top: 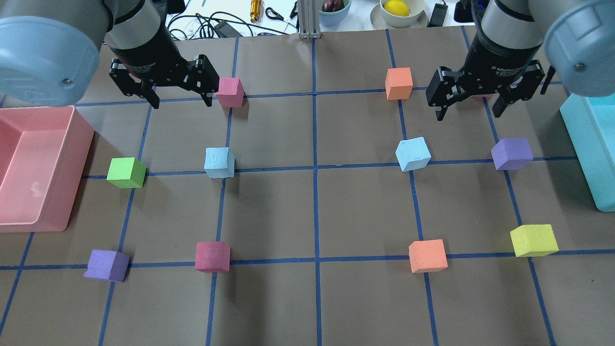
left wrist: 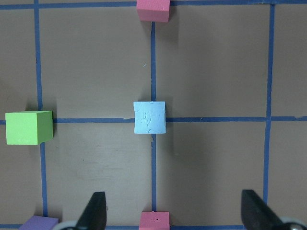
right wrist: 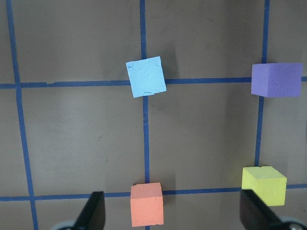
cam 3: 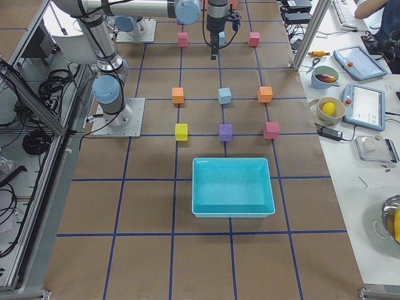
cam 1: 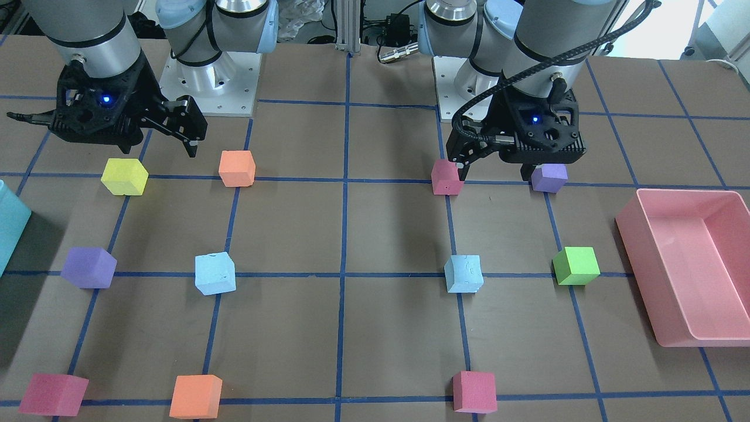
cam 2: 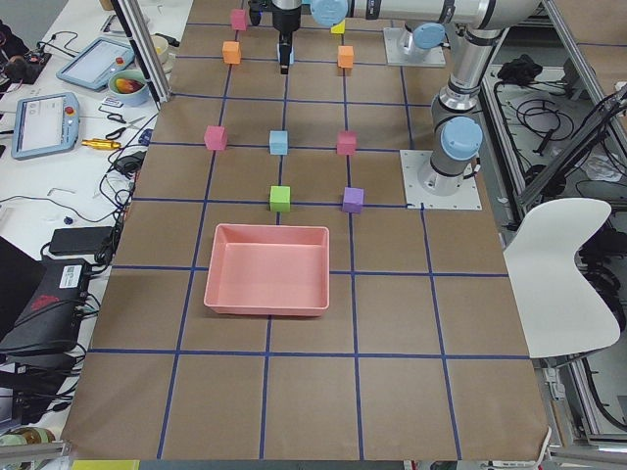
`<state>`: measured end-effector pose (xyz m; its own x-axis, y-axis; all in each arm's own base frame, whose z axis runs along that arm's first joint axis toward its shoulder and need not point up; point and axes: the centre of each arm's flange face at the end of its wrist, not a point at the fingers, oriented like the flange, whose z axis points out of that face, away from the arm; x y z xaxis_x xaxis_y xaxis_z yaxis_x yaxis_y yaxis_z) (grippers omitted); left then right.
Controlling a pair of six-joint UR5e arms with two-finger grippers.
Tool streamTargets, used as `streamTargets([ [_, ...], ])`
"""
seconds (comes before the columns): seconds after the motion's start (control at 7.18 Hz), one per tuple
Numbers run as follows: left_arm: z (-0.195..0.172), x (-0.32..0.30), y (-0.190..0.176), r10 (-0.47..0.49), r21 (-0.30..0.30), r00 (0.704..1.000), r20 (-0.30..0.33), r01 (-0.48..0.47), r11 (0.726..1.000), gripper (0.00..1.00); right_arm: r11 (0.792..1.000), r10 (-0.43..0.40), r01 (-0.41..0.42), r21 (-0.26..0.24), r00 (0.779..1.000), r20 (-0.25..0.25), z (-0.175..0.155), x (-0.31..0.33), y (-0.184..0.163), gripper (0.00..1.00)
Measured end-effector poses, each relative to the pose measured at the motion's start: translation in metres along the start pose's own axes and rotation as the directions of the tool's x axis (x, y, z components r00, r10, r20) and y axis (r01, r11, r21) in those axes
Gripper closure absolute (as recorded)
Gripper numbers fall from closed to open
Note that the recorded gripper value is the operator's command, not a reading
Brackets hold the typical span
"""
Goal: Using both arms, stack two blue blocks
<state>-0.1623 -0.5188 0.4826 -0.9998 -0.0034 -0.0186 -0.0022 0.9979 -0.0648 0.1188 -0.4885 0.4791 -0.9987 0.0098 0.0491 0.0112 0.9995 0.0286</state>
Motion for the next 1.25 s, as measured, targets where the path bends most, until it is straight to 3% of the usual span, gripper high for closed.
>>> streamTargets([
  [0.42, 0.046, -0.004, 0.001, -0.004, -0.036, 1.0, 0.0, 0.004, 0.999, 0.0, 1.0, -0.005, 0.005, -0.03, 1.0, 0.007, 0.001, -0.001, 0.005, 0.0],
  [0.97, 0.171, -0.004, 0.013, -0.008, 0.002, 1.0, 0.0, 0.008, 1.0, 0.0, 0.999, 0.003, -0.003, -0.04, 1.0, -0.003, 0.005, 0.005, 0.001, 0.0],
  [1.25, 0.21, -0.006, 0.012, -0.006, -0.008, 1.0, 0.027, 0.007, 1.0, 0.0, 0.997, 0.003, -0.003, -0.079, 1.0, 0.011, 0.031, 0.005, -0.017, 0.0],
])
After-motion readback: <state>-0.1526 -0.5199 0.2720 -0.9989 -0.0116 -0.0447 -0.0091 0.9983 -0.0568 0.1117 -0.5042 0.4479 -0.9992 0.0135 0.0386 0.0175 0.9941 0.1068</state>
